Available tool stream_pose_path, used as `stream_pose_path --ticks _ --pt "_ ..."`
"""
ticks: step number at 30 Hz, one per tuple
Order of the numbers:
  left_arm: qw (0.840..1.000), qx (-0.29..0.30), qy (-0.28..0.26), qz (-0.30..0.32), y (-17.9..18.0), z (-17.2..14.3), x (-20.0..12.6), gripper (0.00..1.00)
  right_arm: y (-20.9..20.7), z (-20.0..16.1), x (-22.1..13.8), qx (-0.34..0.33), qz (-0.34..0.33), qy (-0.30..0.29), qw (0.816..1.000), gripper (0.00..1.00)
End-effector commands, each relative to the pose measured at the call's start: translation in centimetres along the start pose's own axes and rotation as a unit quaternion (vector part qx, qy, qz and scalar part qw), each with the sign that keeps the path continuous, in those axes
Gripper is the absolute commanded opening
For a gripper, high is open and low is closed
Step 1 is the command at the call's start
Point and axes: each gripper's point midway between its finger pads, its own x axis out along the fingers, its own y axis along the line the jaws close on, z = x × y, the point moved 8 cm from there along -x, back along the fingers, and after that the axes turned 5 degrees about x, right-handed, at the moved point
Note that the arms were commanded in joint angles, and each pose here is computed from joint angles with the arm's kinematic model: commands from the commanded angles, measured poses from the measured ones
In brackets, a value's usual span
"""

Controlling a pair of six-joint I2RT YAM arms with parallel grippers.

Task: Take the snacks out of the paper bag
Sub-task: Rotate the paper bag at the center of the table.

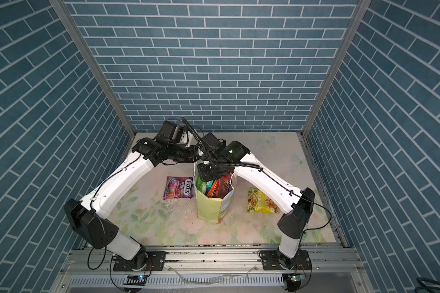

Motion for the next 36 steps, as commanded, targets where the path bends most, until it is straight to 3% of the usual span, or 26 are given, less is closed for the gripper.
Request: stream_pose_path --ticks 1,9,27,31,36 --pt "1.0 0.01 -0.01 -0.018 -0.6 0.8 -0.2 0.1 -0.5 1.6 -1.6 0.033 -0.009 -0.067 0.997 0.29" --pt "1.0 0.003 -0.013 -0.02 -0.9 -0.4 -2.3 0.24 -0.9 1.9 0.3 0.067 0.014 -0.069 0.995 0.29" --pt "1.0 0.001 0.006 -0.005 -0.5 -2.3 -3.5 0.25 -1.7 2.1 3.7 0.071 -0.028 -0.053 0.996 0.29" --pt "1.0 0.005 0.012 0.018 -0.2 -3.0 -4.8 0.31 -1.9 1.5 2.6 0.066 -0.032 -0.052 0.996 0.29" --pt "0.997 0.017 0.031 0.064 0.5 -4.4 -7.2 0.43 -1.8 0.6 -2.1 0.039 -0.02 -0.075 0.996 0.29"
